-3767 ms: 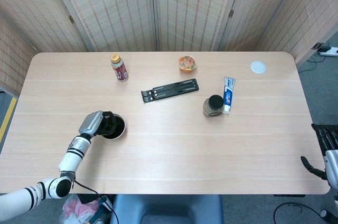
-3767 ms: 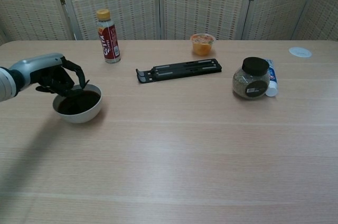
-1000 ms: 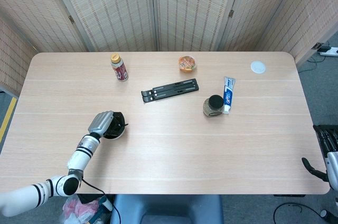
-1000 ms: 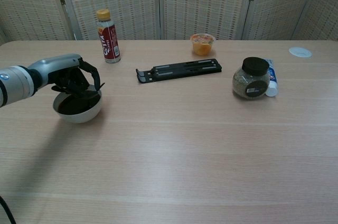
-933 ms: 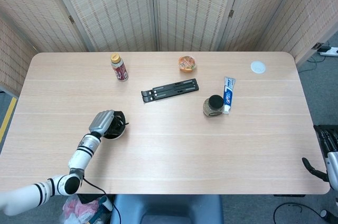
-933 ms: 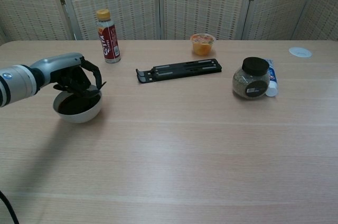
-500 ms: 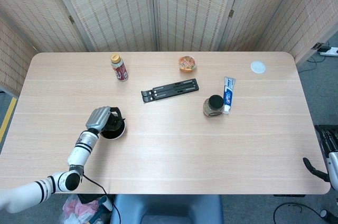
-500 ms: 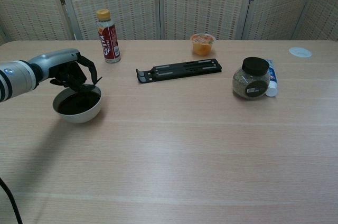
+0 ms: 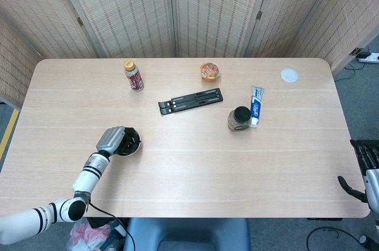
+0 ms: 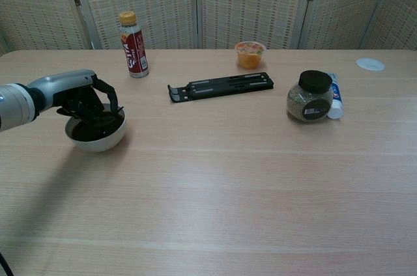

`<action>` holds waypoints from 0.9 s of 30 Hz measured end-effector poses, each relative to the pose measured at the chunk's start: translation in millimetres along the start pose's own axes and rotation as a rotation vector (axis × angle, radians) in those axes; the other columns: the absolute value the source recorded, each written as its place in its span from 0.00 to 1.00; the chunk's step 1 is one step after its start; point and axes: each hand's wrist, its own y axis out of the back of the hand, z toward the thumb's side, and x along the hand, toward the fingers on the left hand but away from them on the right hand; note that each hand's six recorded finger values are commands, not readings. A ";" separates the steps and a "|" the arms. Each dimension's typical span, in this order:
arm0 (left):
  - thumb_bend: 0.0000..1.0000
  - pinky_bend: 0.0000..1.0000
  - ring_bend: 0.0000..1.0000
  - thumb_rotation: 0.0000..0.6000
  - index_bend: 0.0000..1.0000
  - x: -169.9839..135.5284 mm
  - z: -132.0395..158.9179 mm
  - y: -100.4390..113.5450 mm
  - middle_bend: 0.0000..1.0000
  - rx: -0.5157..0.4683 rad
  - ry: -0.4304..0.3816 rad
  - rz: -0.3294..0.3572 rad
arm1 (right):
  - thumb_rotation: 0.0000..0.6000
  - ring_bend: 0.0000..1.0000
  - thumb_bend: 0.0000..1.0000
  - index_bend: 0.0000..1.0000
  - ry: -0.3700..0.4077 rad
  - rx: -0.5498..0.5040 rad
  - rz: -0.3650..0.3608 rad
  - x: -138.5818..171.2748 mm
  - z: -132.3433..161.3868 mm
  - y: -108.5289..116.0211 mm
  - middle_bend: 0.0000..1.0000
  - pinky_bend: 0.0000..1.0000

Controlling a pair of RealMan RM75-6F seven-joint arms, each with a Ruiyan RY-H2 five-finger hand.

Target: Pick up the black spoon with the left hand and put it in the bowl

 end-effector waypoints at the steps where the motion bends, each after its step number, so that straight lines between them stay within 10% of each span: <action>1: 0.60 1.00 0.85 1.00 0.71 0.9 3.0 -1.2 0.95 -0.001 -0.006 -0.001 | 1.00 0.13 0.18 0.00 -0.001 0.000 -0.001 0.3 -0.3 0.3 0.13 0.09; 27: 0.60 1.00 0.85 1.00 0.71 1.7 -13.3 13.0 0.95 0.007 0.038 0.033 | 1.00 0.13 0.18 0.00 -0.003 -0.004 -0.002 2.1 -0.6 0.1 0.13 0.09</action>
